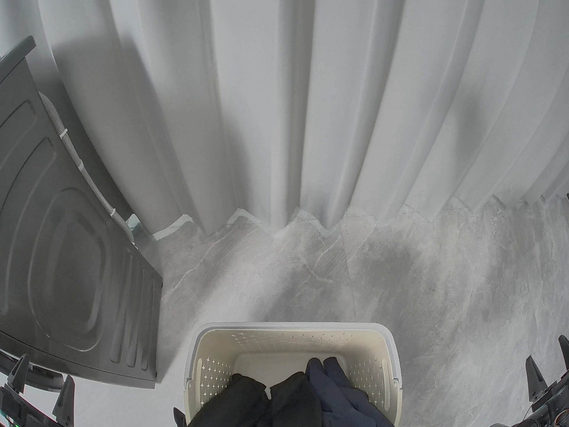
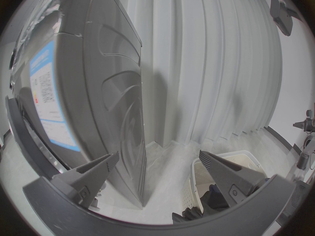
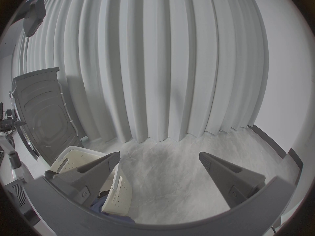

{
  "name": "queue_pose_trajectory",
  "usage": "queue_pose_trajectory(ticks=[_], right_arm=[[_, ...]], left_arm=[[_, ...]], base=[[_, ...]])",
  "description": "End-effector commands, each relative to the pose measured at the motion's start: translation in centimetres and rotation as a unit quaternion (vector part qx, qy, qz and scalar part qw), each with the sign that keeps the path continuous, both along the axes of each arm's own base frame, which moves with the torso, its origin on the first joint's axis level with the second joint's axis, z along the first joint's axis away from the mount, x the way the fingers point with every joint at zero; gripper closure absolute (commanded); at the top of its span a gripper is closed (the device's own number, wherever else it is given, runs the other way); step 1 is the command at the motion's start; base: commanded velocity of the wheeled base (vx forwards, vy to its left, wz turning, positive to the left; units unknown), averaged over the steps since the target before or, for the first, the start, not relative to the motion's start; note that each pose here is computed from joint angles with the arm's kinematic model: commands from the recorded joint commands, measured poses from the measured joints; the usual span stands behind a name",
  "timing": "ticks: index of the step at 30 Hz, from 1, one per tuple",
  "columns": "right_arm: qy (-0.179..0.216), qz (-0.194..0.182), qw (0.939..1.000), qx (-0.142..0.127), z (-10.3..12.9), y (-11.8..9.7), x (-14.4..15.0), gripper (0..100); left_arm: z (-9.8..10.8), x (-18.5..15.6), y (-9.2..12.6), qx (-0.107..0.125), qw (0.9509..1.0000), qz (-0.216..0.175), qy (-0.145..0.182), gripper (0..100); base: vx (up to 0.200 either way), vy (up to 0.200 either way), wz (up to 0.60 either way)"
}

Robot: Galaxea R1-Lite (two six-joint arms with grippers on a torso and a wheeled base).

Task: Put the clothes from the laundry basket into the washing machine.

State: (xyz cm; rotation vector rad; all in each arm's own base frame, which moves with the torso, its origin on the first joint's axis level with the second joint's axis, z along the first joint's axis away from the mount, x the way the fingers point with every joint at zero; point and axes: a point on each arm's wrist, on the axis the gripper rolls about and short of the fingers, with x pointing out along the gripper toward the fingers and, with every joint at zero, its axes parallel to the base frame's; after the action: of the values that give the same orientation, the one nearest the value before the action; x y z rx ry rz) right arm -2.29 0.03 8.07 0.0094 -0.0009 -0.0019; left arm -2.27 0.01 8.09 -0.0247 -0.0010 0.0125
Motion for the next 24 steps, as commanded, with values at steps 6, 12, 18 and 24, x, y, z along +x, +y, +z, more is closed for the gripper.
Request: queue_pose_trajectory(ticks=[6,12,18,24], right_arm=[[0.007,0.0,1.0,0.0,-0.5,0.0,0.1,0],[0.007,0.0,1.0,0.001,-0.5,0.0,0.1,0],[0.007,0.0,1.0,0.001,-0.5,0.0,0.1,0],[0.007,0.0,1.0,0.001,-0.5,0.0,0.1,0]], left_arm=[[-0.52,0.03,0.0,-0.001,1.0,0.0,0.002,0],[-0.52,0.03,0.0,0.0,1.0,0.001,0.002,0],[-0.52,0.03,0.0,0.0,1.0,0.001,0.002,0],[-0.52,0.03,0.0,0.0,1.0,0.0,0.002,0]], base=[[0.033,0.0,0.0],[0.167,0.0,0.0],[0.0,0.0,0.0],[0.0,0.0,0.0]])
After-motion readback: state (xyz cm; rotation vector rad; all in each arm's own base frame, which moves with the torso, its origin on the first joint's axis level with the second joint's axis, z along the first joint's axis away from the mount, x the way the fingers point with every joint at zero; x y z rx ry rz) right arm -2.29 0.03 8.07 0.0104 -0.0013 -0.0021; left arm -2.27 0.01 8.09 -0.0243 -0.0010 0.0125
